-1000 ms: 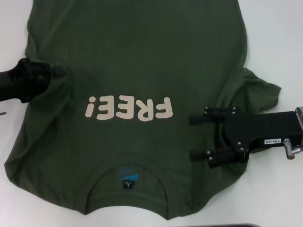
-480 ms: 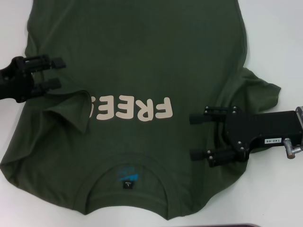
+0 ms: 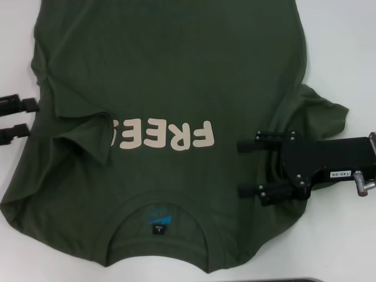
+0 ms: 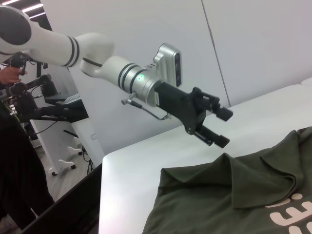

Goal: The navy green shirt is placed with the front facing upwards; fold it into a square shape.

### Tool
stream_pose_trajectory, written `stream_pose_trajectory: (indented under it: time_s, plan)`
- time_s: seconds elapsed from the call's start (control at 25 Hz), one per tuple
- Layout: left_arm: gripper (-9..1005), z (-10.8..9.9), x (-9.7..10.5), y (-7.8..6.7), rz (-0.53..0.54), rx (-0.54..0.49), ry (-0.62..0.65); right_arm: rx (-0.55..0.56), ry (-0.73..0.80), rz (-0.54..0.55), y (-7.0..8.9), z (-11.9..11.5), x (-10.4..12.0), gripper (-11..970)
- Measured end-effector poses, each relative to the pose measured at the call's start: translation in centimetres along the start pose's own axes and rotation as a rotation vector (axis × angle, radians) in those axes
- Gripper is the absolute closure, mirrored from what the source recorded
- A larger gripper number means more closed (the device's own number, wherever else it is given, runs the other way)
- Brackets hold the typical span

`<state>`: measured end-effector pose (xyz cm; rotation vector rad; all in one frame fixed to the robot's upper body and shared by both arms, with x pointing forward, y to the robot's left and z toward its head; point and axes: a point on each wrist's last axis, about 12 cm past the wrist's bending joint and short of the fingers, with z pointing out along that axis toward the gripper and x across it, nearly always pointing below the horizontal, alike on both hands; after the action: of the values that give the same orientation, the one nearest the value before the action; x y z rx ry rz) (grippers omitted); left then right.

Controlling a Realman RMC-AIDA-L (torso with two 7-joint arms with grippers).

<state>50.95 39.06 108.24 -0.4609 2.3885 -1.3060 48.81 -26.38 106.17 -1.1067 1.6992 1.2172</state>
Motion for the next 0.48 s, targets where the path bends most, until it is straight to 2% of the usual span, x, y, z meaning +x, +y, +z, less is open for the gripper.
stream_pose_trajectory:
  time_s: [0.24, 0.48]
  plan:
    - [230, 1.0, 0.8, 0.5, 0.011, -0.024, 0.009, -0.003, 0.002, 0.008, -0.1, 0.1, -0.2, 15]
    - [230, 3.3, 2.3, -0.1, 0.03, -0.003, 0.087, 0.001, 0.001, 0.014, 0.0, 0.0, 0.0, 15]
